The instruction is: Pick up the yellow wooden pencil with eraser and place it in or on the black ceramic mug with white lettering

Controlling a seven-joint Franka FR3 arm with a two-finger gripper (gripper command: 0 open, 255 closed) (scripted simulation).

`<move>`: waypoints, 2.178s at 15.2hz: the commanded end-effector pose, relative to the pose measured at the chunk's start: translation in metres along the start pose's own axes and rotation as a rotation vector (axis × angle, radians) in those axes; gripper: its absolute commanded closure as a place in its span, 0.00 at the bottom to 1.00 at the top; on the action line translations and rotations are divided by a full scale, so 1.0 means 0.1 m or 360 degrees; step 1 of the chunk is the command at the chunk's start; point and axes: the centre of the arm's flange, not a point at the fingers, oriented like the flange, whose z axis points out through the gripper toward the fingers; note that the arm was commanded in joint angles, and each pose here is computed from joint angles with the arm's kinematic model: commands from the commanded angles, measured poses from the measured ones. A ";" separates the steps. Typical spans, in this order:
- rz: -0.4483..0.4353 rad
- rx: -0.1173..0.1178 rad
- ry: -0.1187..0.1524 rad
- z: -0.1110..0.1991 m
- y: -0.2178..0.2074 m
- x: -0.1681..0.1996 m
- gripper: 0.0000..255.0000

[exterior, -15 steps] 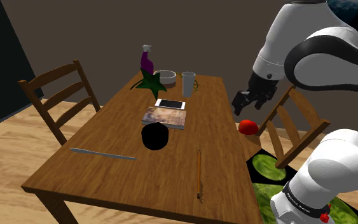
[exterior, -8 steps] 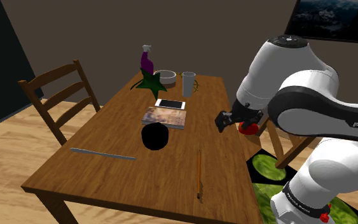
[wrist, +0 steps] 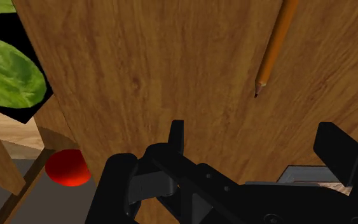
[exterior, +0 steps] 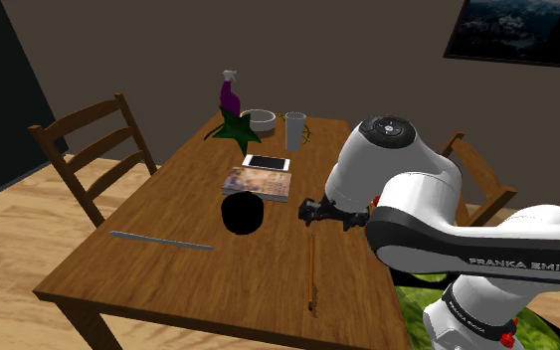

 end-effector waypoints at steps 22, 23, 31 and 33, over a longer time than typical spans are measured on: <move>0.0109 0.0010 0.0037 0.56 -0.22 -0.17 1.00; 0.0109 0.0010 0.0037 0.56 -0.22 -0.17 1.00; 0.0109 0.0010 0.0037 0.37 -0.22 -0.09 1.00; 0.0109 0.0010 0.0037 0.27 -0.23 -0.05 1.00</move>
